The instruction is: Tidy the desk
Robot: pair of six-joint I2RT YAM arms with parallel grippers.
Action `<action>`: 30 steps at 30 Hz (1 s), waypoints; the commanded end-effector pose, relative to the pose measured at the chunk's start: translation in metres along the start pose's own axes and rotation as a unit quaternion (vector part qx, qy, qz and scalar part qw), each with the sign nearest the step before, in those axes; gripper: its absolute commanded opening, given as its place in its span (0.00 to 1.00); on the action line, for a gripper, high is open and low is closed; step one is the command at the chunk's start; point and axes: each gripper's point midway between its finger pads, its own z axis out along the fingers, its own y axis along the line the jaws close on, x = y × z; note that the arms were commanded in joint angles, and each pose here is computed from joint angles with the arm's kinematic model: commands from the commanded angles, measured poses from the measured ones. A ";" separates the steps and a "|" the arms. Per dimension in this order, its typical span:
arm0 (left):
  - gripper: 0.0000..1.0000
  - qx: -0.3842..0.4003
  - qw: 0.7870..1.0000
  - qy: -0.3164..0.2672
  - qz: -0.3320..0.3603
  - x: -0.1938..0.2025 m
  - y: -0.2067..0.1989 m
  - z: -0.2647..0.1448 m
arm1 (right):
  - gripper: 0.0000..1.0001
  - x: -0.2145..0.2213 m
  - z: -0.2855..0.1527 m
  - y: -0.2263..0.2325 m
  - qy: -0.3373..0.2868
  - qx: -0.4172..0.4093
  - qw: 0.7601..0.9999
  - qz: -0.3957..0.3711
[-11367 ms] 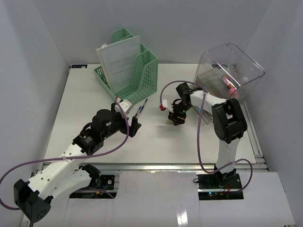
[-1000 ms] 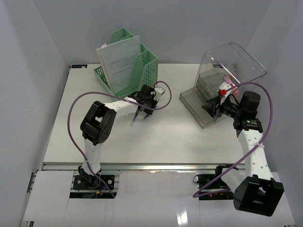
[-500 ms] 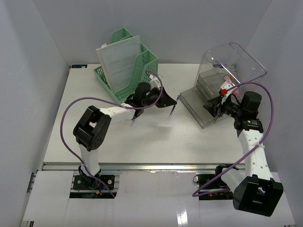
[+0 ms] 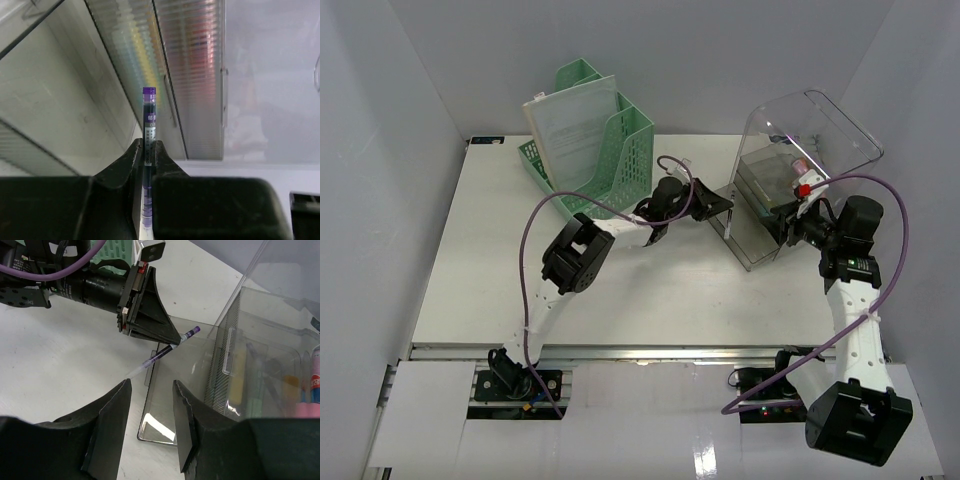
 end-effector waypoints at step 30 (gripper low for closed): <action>0.79 -0.131 0.891 -0.044 0.432 -0.054 -0.100 -0.181 | 0.57 -0.006 0.030 0.087 0.005 -0.188 0.982 -0.016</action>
